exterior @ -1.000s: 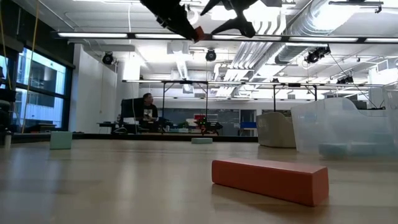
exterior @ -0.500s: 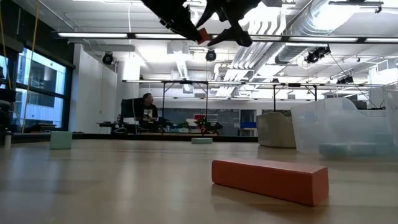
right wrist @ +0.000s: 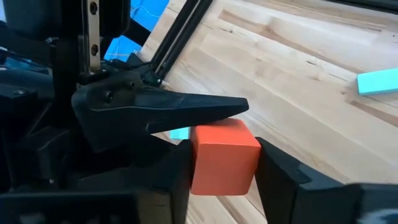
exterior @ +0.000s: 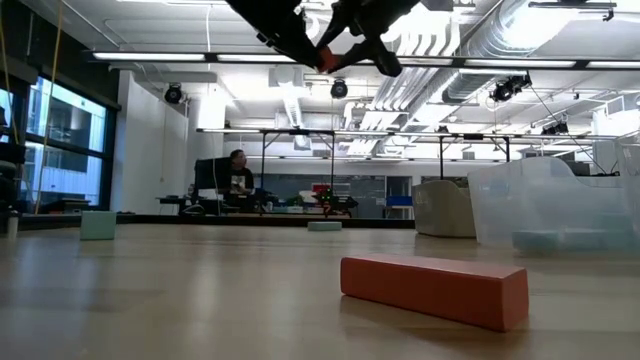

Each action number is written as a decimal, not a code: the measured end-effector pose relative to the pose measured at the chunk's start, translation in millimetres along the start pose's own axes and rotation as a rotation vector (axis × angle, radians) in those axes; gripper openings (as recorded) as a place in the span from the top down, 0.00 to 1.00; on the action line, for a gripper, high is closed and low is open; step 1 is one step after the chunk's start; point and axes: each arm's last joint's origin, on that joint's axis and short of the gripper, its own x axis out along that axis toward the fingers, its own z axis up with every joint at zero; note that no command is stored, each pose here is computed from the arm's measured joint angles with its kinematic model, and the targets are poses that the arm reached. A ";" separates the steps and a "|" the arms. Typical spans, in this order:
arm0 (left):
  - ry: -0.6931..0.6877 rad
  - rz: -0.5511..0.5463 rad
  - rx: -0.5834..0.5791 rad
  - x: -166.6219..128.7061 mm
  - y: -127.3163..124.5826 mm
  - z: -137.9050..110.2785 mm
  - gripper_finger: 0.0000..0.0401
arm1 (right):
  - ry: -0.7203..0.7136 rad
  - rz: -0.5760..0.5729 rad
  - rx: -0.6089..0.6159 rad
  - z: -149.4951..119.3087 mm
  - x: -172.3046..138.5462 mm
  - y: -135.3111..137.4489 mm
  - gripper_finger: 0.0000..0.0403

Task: Sort & place blocks by color
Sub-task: Put the orange block into the bottom transparent bin

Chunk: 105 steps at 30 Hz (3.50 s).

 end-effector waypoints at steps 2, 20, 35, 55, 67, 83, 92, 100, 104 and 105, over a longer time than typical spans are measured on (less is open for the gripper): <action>0.001 0.002 -0.001 0.1 0.5 -0.2 0.98 | -0.004 0.002 0.000 0.5 0.0 0.1 0.71; -0.003 -0.010 0.065 0.1 -0.1 0.0 0.84 | 0.030 -0.007 -0.017 -2.2 -0.3 -1.0 0.71; 0.102 0.095 0.109 -0.6 1.8 -7.1 0.64 | 0.299 -0.306 -0.073 -56.5 -5.4 -2.4 0.71; 0.087 0.057 -0.220 -0.6 0.1 -7.8 0.64 | 0.615 -0.419 -0.408 -180.7 -40.3 46.4 0.71; 0.137 -0.153 -0.566 -4.4 -16.0 -9.2 0.64 | 0.611 -0.397 -0.477 -249.8 -73.8 70.4 0.71; 0.218 -0.316 -0.563 -33.8 -80.9 -2.2 0.64 | 0.625 -0.402 -0.313 -331.1 -58.8 36.7 0.71; 0.263 -0.367 -0.608 -49.2 -105.9 -2.1 0.64 | 0.614 -0.434 -0.240 -346.1 -42.1 9.8 0.71; 0.364 -0.365 -0.693 -60.9 -120.9 -8.4 0.64 | 0.598 -0.447 -0.185 -353.0 -34.1 -5.0 0.71; 0.479 -0.322 -0.753 -66.4 -124.3 -17.8 0.64 | 0.596 -0.465 -0.160 -356.2 -30.8 -12.7 0.71; 0.514 -0.314 -0.769 -68.3 -125.4 -20.5 0.64 | 0.596 -0.473 -0.163 -356.2 -31.0 -13.6 0.71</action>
